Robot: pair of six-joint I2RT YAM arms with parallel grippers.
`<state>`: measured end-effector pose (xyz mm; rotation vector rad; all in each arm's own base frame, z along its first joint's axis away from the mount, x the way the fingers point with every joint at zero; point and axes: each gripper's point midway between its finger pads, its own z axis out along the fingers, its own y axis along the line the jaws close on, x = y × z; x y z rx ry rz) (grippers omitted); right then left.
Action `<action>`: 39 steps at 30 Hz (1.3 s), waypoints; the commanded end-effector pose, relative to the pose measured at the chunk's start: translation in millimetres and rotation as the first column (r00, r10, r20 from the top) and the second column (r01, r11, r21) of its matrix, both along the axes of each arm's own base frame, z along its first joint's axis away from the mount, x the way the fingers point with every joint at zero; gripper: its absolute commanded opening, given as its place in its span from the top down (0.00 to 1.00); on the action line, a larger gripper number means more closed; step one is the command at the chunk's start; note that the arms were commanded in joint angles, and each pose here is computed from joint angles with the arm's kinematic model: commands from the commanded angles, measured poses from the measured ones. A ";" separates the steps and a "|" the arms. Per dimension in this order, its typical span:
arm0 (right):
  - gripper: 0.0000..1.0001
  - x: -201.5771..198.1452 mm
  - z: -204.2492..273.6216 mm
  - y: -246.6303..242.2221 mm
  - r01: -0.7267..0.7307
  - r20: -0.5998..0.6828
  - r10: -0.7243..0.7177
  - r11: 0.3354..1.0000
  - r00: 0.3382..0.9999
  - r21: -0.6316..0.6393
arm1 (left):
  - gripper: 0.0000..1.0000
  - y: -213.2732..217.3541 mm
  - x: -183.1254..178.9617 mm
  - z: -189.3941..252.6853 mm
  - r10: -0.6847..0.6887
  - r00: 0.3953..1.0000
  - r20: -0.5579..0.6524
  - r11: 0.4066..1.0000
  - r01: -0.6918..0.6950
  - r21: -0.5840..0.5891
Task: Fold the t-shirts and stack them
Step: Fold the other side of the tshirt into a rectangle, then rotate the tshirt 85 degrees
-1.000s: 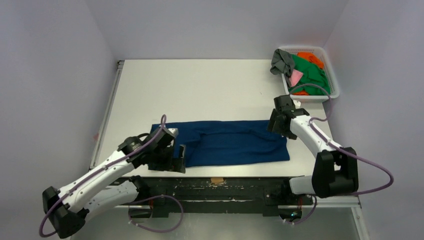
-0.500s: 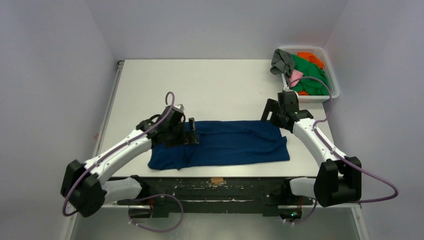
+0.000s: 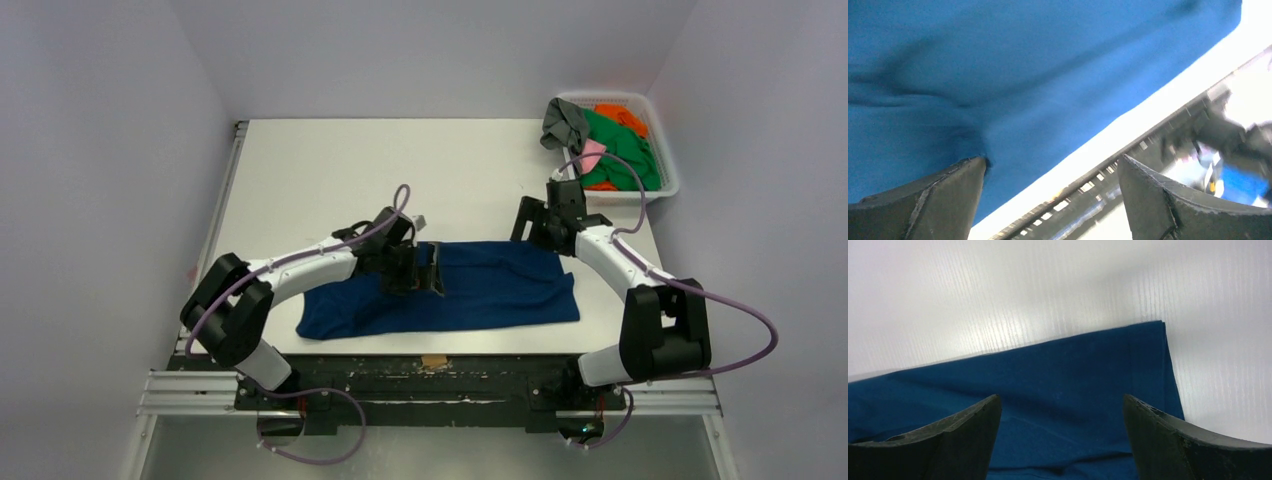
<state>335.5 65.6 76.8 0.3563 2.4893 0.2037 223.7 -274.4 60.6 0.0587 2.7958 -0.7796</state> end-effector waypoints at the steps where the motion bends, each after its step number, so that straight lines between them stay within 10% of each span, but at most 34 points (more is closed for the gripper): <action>1: 0.12 16.9 22.3 0.7 -0.010 0.084 0.011 1.000 0.996 -0.006 | 0.00 -66.7 -63.2 65.5 -0.408 0.908 0.097 0.869 0.419 -0.263; 11: 0.12 26.6 3.3 16.2 -0.083 0.036 0.082 0.996 0.996 0.032 | 0.00 10.3 -44.8 110.7 -0.192 0.950 0.246 0.967 0.227 -0.119; 16: 0.12 33.9 -6.5 26.3 -0.106 0.012 0.106 0.993 0.994 0.053 | 0.00 57.2 17.2 66.1 0.202 0.978 0.060 0.972 -0.192 -0.137; 23: 0.12 26.9 -27.2 30.3 -0.109 -0.051 0.112 0.992 0.992 0.061 | 0.00 66.4 68.5 -4.8 0.406 0.909 -0.088 0.911 -0.410 -0.032; 33: 0.12 27.5 -41.4 29.6 -0.101 -0.088 0.106 0.993 0.990 0.056 | 0.00 73.4 150.0 -34.5 0.467 0.874 -0.131 0.883 -0.452 0.129; 39: 0.12 38.7 -44.8 30.1 -0.076 -0.084 0.080 0.996 0.993 0.056 | 0.00 56.4 257.9 -15.5 0.465 0.881 -0.090 0.885 -0.466 0.017</action>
